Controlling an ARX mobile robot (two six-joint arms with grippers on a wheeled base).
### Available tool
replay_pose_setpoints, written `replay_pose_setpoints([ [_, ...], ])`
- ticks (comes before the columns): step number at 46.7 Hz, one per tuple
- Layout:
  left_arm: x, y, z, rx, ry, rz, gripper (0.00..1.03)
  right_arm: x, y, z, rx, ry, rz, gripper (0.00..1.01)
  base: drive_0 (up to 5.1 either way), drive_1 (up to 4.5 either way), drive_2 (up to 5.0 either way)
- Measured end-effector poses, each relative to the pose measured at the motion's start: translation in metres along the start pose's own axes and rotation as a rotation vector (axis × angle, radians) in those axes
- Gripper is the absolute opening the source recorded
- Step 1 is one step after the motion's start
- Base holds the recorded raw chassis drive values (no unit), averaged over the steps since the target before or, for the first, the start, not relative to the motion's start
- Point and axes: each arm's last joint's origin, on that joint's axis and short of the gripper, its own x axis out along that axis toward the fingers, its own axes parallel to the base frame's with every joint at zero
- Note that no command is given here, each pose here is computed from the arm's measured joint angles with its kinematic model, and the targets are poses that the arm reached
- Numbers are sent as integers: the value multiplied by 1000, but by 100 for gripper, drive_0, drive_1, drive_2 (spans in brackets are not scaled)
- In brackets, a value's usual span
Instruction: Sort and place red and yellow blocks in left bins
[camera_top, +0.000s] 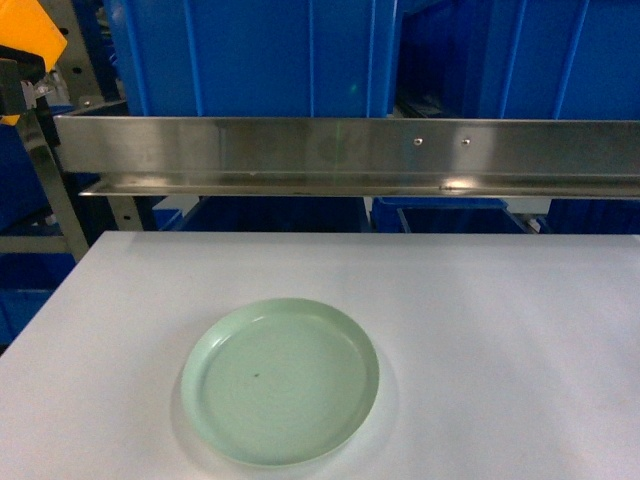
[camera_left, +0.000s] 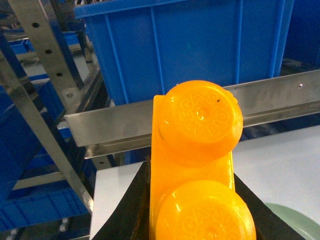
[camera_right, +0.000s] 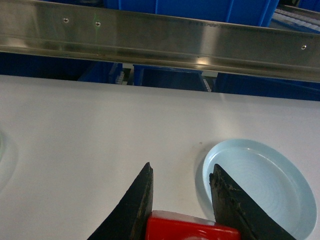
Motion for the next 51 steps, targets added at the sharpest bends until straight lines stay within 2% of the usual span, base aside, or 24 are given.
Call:
replay_pose_setpoints([
  [29, 0, 0, 0, 0, 0, -4, 27, 0, 0, 0, 0, 3, 0, 29, -457, 58, 398],
  [51, 0, 0, 0, 0, -2, -1, 27, 0, 0, 0, 0, 1, 1, 29, -496, 220, 264],
])
